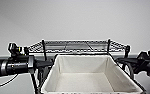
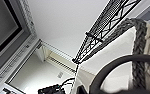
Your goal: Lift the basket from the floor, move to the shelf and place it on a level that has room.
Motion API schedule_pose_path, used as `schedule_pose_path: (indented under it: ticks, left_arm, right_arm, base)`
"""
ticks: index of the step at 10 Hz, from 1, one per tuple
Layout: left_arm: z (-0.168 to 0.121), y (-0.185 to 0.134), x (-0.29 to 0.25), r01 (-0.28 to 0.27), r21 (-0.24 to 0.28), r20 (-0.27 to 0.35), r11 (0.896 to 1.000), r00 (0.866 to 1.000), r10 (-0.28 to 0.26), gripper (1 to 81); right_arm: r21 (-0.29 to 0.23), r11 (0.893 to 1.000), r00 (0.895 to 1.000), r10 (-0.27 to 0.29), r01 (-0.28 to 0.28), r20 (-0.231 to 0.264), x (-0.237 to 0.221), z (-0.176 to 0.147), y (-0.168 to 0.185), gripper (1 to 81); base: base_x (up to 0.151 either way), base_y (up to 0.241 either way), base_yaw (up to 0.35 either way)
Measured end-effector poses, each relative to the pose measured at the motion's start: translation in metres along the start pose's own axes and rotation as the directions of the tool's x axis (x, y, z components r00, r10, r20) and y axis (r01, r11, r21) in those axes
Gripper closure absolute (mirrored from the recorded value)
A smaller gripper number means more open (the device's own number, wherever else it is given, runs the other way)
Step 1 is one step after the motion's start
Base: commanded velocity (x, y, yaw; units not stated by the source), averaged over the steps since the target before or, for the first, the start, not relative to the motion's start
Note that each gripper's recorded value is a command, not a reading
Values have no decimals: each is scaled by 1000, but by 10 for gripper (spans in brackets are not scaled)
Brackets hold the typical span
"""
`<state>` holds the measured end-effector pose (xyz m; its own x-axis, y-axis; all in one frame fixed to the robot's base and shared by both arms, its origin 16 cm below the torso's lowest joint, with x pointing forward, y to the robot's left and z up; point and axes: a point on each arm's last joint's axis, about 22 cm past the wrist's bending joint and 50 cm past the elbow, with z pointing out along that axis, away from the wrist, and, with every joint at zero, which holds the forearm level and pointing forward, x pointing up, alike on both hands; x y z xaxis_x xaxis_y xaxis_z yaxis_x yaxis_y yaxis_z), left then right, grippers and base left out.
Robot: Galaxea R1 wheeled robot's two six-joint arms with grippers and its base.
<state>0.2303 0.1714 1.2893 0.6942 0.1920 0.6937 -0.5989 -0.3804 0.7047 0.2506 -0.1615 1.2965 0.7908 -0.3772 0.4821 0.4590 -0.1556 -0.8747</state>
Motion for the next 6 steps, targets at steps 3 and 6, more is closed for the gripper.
schedule_pose_path:
  ticks: [3,6]
  left_arm:
    - [-8,22,20,-10,6,-27,1000,1000,10,811]
    - [-10,40,40,-18,0,-38,1000,999,18,811]
  right_arm:
    - [22,1000,1000,-20,20,12,19,-4,-31,811]
    - [43,999,999,-31,31,14,37,-3,-55,811]
  base:
    - [0,0,0]
    - [0,0,0]
